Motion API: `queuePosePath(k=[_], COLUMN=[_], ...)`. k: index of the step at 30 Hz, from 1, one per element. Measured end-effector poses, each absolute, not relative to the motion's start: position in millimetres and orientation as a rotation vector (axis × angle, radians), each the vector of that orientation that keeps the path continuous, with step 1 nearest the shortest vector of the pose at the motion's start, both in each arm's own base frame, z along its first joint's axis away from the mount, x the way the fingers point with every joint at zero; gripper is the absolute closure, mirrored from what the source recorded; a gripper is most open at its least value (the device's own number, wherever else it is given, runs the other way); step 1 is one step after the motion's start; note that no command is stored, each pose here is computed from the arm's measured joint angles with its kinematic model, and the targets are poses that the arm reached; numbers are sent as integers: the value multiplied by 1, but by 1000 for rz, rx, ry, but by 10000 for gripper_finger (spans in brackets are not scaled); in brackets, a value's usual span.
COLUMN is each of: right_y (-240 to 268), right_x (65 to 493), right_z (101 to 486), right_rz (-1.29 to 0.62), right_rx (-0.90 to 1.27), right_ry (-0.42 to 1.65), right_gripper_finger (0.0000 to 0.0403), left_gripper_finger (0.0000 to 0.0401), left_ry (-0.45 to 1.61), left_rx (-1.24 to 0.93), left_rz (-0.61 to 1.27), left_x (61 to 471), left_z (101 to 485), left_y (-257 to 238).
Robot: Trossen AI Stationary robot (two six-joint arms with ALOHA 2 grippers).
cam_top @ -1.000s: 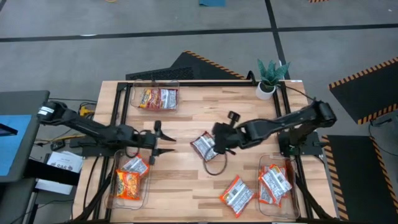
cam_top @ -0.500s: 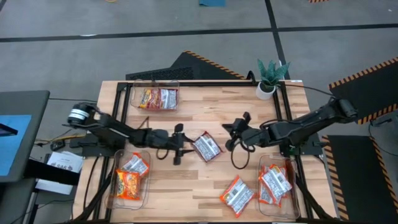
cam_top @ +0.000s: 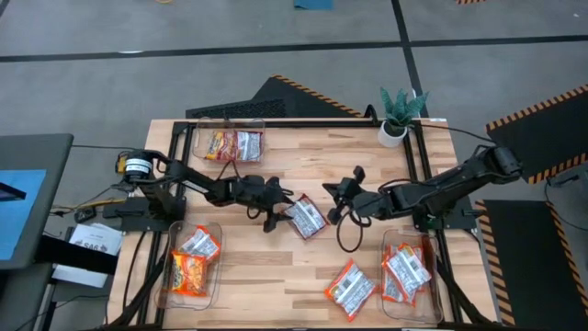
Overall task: Sort Maruchan noodles
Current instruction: Put the noodle pack into the top left transparent bin
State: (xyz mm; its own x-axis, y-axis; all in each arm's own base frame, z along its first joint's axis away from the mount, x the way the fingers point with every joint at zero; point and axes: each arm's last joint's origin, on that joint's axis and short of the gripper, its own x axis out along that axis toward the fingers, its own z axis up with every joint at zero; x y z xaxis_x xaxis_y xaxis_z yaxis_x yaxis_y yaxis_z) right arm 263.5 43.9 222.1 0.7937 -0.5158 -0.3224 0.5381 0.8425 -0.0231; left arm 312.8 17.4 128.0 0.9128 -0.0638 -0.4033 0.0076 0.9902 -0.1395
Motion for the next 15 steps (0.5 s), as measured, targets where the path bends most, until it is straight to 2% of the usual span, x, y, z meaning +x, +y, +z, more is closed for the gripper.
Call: queuePosePath(k=[5, 15], right_y=[43, 43], right_x=[262, 263], right_z=[223, 224], right_rz=[-569, -568], right_rx=[72, 78], right_ry=[324, 313], right_gripper_finger=[377, 377], left_gripper_finger=[126, 124], left_ry=[474, 514], left_rx=[-128, -102], left_rz=[-7, -11], left_x=[311, 311], left_z=[122, 120], left_y=[19, 18])
